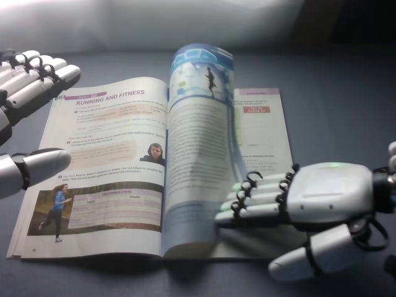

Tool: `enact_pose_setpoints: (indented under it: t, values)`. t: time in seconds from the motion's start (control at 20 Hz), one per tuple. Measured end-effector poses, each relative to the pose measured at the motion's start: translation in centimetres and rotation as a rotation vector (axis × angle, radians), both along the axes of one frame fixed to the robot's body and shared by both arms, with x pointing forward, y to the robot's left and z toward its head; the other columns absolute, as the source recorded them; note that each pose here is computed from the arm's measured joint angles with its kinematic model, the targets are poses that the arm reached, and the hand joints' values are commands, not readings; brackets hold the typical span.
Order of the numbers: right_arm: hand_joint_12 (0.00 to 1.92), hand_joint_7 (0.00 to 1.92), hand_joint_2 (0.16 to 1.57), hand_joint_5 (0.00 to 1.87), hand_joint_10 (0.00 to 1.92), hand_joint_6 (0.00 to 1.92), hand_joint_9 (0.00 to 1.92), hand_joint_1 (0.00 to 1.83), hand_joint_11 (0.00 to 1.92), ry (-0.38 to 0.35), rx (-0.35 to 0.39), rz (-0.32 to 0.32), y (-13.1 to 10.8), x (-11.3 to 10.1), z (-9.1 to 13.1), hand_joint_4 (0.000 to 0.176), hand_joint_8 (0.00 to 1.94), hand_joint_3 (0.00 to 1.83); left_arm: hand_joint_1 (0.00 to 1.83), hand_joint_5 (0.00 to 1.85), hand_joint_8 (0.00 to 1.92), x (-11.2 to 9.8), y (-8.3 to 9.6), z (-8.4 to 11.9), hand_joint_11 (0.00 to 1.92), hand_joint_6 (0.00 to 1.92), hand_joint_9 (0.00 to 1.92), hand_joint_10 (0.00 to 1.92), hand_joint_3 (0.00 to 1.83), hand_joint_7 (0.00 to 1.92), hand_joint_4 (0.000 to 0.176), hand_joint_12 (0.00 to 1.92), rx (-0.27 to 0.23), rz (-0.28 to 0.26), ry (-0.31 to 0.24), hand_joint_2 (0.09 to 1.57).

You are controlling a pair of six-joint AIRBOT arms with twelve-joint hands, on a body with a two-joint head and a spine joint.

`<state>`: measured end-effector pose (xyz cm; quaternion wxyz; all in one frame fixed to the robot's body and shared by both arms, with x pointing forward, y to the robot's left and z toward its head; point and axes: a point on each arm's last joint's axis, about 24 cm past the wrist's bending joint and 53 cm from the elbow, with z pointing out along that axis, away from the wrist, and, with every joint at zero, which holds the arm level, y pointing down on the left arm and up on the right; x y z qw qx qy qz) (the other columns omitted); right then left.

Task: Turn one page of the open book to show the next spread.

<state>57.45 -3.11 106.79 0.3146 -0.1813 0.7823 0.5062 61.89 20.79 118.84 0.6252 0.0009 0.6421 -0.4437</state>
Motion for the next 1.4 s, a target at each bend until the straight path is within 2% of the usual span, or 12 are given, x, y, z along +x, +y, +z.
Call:
enact_pose_setpoints:
  t: [0.15,0.35,0.4,0.55,0.75,0.85,0.9,1.0,1.1,1.3,1.35,1.4]
  values:
    - [0.0,0.0,1.34,0.06,0.0,0.02,0.0,0.0,0.0,-0.016,0.045,-0.011,1.6,0.9,0.4,0.0,0.0,0.0,0.16,0.0,0.0,-0.1,0.3,0.2,0.0,0.0,0.0,0.0,0.01,0.0,0.0,0.0,-0.002,0.006,-0.008,1.37]
    - [0.0,0.0,1.34,0.06,0.0,0.02,0.0,0.0,0.0,-0.045,0.108,0.008,4.5,1.8,1.8,0.0,0.0,0.0,0.08,0.0,0.0,-0.3,1.6,0.8,0.0,0.0,0.0,0.0,0.0,0.0,0.01,0.0,-0.007,0.044,-0.029,1.37]
    - [0.0,0.0,1.33,0.06,0.0,0.01,0.0,0.0,0.0,-0.056,0.134,0.015,5.5,1.9,2.3,0.0,0.0,0.0,0.06,0.0,0.0,-0.4,1.8,1.1,0.0,0.0,0.0,0.0,0.0,0.0,0.0,0.0,-0.007,0.048,-0.04,1.37]
    - [0.0,0.0,1.33,0.07,0.0,0.02,0.0,0.0,0.0,-0.078,0.173,0.048,7.6,1.7,3.0,0.0,0.0,0.0,0.07,0.0,0.0,-0.3,2.4,1.4,0.0,0.0,0.0,0.0,0.0,0.0,0.0,0.0,-0.02,0.07,-0.052,1.37]
    - [0.0,0.01,1.33,0.08,0.0,0.02,0.0,0.0,0.0,-0.078,0.226,0.055,9.7,2.4,3.9,0.0,0.0,0.0,0.03,0.0,0.0,-0.4,3.2,1.9,0.0,0.0,0.0,0.0,0.0,0.0,0.0,0.0,-0.03,0.092,-0.068,1.38]
    - [0.0,0.03,1.33,0.1,0.0,0.02,0.0,0.0,0.0,-0.087,0.246,0.075,11.1,2.3,4.5,0.0,0.01,0.0,0.02,0.0,0.0,-0.5,3.2,2.1,0.0,0.0,0.0,0.0,0.0,0.0,0.0,0.0,-0.033,0.091,-0.074,1.39]
    - [0.0,0.02,1.33,0.09,0.0,0.02,0.0,0.0,0.0,-0.092,0.258,0.084,11.7,2.2,4.9,0.0,0.01,0.0,0.0,0.0,0.0,-0.5,3.3,2.2,0.0,0.0,0.0,0.0,0.0,0.0,0.007,0.0,-0.034,0.091,-0.078,1.38]
    - [0.0,0.0,1.33,0.07,0.0,0.0,0.0,0.0,0.0,-0.125,0.284,0.11,13.3,1.8,6.1,0.0,0.0,0.0,0.0,0.0,0.0,-0.5,3.7,2.7,0.0,0.0,0.0,0.0,0.0,0.0,0.0,0.0,-0.042,0.102,-0.093,1.38]
    - [0.0,0.0,1.32,0.04,0.0,0.0,0.0,0.0,0.0,-0.151,0.311,0.142,14.8,1.1,7.2,0.0,0.0,0.0,0.0,0.0,0.0,-0.5,3.8,3.2,0.0,0.0,0.0,0.0,0.0,0.0,0.0,0.0,-0.046,0.106,-0.107,1.36]
    - [0.0,0.0,1.33,0.06,0.0,0.01,0.0,0.0,0.0,-0.187,0.329,0.168,16.0,0.9,8.6,0.0,0.0,0.0,0.0,0.03,0.0,-0.7,4.3,4.0,0.01,0.01,0.0,0.0,0.0,0.0,0.001,0.0,-0.05,0.116,-0.136,1.37]
    - [0.0,0.0,1.32,0.04,0.0,0.0,0.0,0.0,0.0,-0.203,0.333,0.177,16.2,0.9,9.2,0.0,0.0,0.0,0.0,0.03,0.0,-0.8,4.6,4.2,0.0,0.01,0.0,0.0,0.0,0.0,0.007,0.0,-0.057,0.125,-0.145,1.37]
    - [0.0,0.0,1.31,0.03,0.0,0.0,0.0,0.0,0.0,-0.23,0.334,0.195,16.3,0.8,10.1,0.0,0.0,0.0,0.0,0.02,0.0,-0.7,4.8,4.3,0.0,0.0,0.0,0.0,0.0,0.0,0.026,0.0,-0.058,0.137,-0.14,1.36]
